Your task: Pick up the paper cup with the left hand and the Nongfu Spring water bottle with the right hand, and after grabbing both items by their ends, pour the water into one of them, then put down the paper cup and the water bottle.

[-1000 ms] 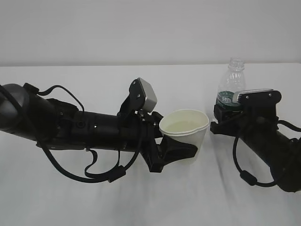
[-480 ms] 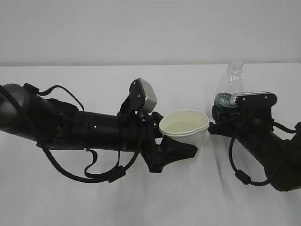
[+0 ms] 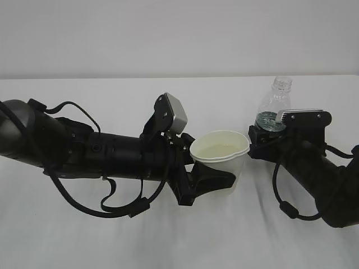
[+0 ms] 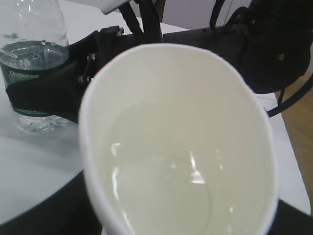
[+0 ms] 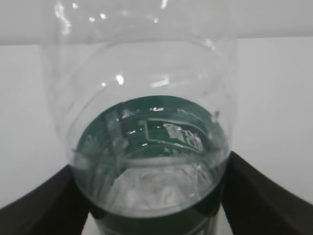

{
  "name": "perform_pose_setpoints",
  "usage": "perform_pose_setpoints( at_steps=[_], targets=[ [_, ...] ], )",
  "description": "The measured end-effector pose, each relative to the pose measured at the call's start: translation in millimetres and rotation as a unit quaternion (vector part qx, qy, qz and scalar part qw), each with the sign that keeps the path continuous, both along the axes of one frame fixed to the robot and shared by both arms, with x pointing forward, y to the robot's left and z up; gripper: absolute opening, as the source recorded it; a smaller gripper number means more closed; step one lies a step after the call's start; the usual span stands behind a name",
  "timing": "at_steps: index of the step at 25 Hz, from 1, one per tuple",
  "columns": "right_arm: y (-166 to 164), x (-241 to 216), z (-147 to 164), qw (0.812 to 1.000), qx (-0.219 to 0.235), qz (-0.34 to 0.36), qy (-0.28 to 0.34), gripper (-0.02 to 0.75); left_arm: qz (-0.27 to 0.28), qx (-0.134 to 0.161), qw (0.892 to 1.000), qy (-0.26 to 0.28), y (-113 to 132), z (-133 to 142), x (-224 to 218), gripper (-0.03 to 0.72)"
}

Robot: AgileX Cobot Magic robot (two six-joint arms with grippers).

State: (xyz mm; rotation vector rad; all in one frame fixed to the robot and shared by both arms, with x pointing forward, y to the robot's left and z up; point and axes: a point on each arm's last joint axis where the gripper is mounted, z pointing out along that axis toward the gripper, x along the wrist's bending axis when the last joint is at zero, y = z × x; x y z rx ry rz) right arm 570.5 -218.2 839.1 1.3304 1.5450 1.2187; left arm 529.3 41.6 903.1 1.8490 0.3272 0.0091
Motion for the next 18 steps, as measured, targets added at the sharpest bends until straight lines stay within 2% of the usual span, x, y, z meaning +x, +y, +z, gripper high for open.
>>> perform_pose_setpoints(
  at_steps=[4,18],
  targets=[
    [0.0,0.0,0.0,1.0,0.0,0.0,0.0,0.619,0.0,0.0,1.0,0.0,0.0,0.0,0.0,0.452],
    [2.8,-1.2,-0.2,1.0,-0.006,0.019,-0.001,0.626,-0.001,0.0,1.0,0.0,0.0,-0.1,-0.1,0.452]
  ],
)
